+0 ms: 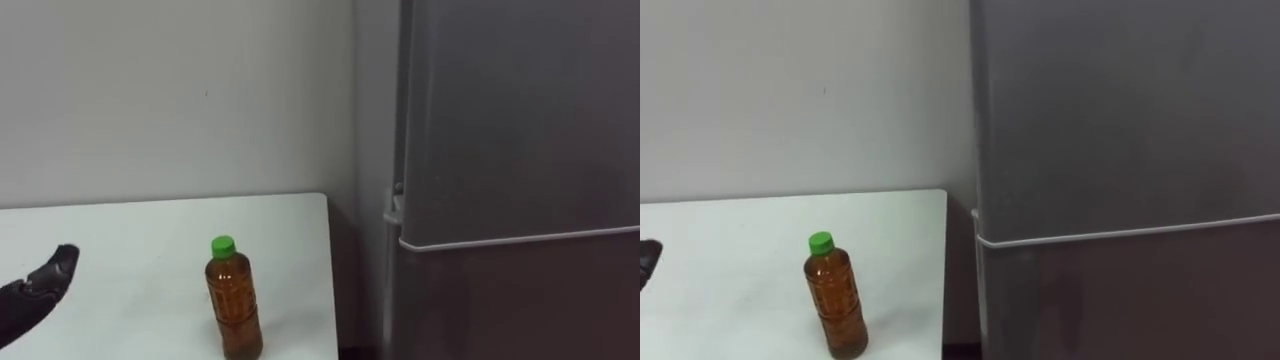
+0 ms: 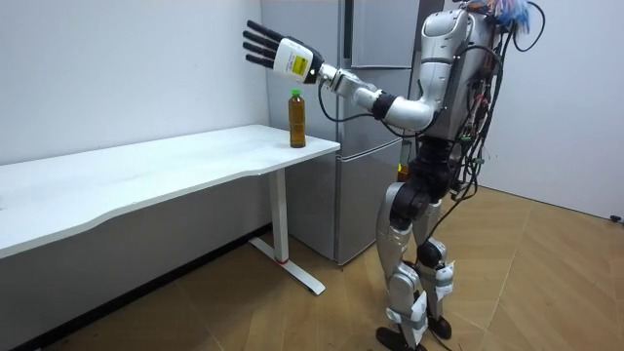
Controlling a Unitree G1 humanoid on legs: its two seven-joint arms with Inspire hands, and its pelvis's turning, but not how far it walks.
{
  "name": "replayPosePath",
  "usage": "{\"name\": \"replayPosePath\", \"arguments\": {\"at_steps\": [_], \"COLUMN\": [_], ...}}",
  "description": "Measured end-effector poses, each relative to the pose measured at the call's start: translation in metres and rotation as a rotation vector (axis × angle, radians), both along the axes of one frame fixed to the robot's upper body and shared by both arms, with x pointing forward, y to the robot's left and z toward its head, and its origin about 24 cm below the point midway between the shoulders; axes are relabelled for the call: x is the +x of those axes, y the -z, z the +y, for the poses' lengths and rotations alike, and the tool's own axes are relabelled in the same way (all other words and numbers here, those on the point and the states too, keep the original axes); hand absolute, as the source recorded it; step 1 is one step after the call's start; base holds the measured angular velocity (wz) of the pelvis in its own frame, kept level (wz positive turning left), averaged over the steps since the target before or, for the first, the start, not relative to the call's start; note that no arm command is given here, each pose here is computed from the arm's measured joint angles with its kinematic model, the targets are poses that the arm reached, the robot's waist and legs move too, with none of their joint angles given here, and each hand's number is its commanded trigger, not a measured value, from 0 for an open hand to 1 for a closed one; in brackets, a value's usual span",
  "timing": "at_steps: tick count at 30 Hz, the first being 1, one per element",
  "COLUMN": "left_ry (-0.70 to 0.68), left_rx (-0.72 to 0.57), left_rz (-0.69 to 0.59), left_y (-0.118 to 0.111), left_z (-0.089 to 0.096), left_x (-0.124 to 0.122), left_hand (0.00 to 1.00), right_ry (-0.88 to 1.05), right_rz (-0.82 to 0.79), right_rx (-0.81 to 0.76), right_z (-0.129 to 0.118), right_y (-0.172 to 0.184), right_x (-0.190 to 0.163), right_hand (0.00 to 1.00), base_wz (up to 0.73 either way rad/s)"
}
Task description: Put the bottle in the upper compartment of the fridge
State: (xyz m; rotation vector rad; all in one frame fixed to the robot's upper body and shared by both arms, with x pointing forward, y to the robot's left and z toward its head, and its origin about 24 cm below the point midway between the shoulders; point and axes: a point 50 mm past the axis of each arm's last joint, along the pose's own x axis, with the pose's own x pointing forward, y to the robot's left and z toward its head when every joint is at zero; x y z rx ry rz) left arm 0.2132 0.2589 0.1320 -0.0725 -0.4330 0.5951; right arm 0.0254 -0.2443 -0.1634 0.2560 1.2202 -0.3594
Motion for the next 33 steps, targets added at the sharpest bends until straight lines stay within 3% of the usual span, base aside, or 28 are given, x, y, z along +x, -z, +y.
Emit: {"name": "replayPosePath", "arguments": {"at_steps": [11, 24, 33], "left_ry": [0.392, 0.787, 1.003], "left_rx": [0.105, 0.257, 0.302], "left_rz": [0.008, -0.101, -0.046], "left_y": [-0.014, -0.044, -0.037], "left_z": [-0.045, -0.102, -0.132], "left_x": [0.031, 0.038, 0.038], "left_hand": [0.0, 0.0, 0.0], "right_ry": [-0.022, -0.075, -0.128], "right_rz": [-0.003, -0.012, 0.002], "right_rx": [0.044, 0.066, 0.072], "right_z": [0.004, 0.01, 0.013], "right_y": [0.002, 0.002, 0.002], "right_x": [0.008, 0.025, 0.034], "right_hand": [0.0, 0.0, 0.0], "base_wz": [0.01, -0.01, 0.0]}}
